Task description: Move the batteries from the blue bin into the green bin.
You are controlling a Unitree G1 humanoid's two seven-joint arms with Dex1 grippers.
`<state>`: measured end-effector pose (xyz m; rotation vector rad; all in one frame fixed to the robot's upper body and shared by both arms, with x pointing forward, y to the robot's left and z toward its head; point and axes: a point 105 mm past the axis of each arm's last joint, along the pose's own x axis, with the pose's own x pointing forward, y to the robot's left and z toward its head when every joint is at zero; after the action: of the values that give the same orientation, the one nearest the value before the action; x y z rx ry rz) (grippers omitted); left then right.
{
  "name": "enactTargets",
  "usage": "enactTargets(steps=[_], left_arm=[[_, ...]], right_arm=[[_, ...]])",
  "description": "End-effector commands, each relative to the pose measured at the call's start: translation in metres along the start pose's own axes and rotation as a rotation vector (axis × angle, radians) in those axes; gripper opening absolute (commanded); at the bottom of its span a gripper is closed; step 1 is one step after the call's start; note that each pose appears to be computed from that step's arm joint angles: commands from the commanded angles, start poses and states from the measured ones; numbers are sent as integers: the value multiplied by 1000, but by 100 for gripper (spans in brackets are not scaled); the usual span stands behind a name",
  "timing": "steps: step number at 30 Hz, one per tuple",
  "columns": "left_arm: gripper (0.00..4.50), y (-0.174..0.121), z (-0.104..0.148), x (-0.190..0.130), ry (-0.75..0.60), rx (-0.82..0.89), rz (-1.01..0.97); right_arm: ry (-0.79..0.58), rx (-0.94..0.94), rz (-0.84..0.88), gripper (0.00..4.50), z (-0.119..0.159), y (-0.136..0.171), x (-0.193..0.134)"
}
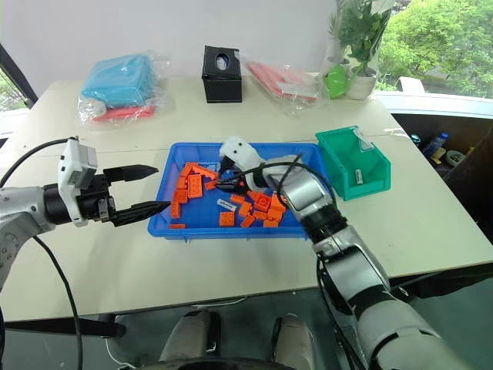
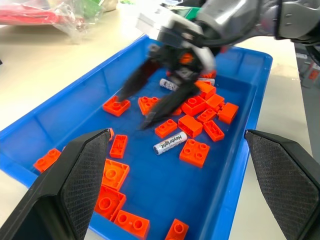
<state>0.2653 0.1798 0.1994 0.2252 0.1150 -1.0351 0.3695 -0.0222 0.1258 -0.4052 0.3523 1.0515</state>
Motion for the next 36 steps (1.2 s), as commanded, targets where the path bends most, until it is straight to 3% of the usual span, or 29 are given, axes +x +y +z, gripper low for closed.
enactTargets(steps=[1,6,12,15,19,20,32,35,36], left_arm=[[450,0,10,2,-24,44,-7],[450,0,11,6,-28,47,-26],[450,0,14,8,-28,54,-39],[450,-1,16,8,-35,53,-42],[450,-3,17,7,-34,55,-45],[450,-3,18,7,-34,55,-45],[450,-2,15,8,-37,50,-44],[450,-3,12,9,-35,51,-46],[450,-3,11,9,-36,51,-47]], right_arm=[[-40,-26,60,319,16,18,-7],[-5,13,120,319,8,35,0],[49,34,114,319,-9,35,12],[74,47,97,232,-17,30,17],[98,46,91,30,-26,26,18],[100,45,92,6,-27,26,18],[60,41,104,6,-12,30,7],[63,42,99,86,-13,33,4],[64,52,93,142,-13,34,2]])
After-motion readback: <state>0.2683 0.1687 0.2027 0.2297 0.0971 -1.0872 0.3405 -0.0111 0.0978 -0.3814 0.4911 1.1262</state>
